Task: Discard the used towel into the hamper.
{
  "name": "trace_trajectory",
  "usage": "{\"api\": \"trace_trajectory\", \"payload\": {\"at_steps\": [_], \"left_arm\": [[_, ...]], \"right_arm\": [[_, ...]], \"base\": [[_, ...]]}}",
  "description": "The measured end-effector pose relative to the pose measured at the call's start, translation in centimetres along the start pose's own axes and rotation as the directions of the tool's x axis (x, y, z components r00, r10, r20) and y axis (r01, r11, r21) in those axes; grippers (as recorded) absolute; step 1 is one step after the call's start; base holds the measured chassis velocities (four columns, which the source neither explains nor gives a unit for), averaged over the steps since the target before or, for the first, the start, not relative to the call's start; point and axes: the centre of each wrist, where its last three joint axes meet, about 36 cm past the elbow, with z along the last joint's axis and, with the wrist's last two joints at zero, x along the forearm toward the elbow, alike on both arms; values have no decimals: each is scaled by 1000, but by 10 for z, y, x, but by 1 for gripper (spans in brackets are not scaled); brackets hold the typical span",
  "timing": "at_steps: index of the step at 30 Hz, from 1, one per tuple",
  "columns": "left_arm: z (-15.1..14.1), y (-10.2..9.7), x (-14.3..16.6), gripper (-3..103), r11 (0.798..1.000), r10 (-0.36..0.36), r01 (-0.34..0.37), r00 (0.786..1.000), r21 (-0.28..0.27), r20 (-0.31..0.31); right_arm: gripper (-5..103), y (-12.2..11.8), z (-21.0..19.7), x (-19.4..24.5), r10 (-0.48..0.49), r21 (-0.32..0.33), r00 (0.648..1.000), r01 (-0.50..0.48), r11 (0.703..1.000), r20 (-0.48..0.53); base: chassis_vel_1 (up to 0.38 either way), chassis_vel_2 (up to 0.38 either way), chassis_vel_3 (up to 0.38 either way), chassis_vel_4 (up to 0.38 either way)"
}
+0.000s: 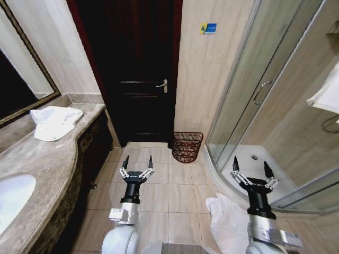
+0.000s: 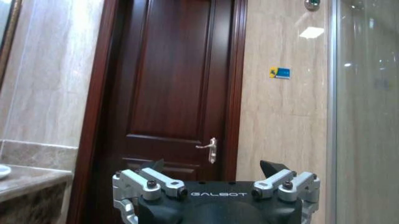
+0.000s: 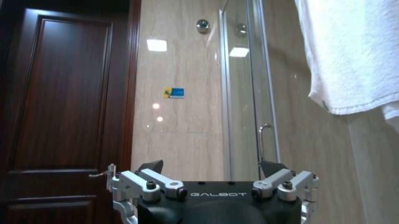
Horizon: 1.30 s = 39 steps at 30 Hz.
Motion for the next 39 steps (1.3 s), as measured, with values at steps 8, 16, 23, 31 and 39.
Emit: {"api": "trace_trajectory", "payload": {"at_steps": [8,16,23,31,39], "left_arm": [[2,0,0,100,999,9,-8,1000,-31,23],[5,3,1,100,998,1,1,1000,-59,30],[16,11,1,100,993,28,-17,995,-118,96],[14,9,1,100,995,25,-16,995,-99,92],[13,6,2,100,997,18,-13,997,-75,73]], "right_arm": [[100,1,2,0,-5,-6,1000,5,1000,5],[100,1,5,1,-8,-10,1000,8,1000,5],[100,2,6,2,-17,-10,1000,17,1000,4],[100,4,4,2,-16,-16,1000,16,1000,11],[100,3,6,2,-33,-11,999,34,999,34]], "base": [[-178,185,202,-198],[-209,207,210,-209],[-203,211,198,-214],[-217,220,217,-215],[-131,130,109,-113]]}}
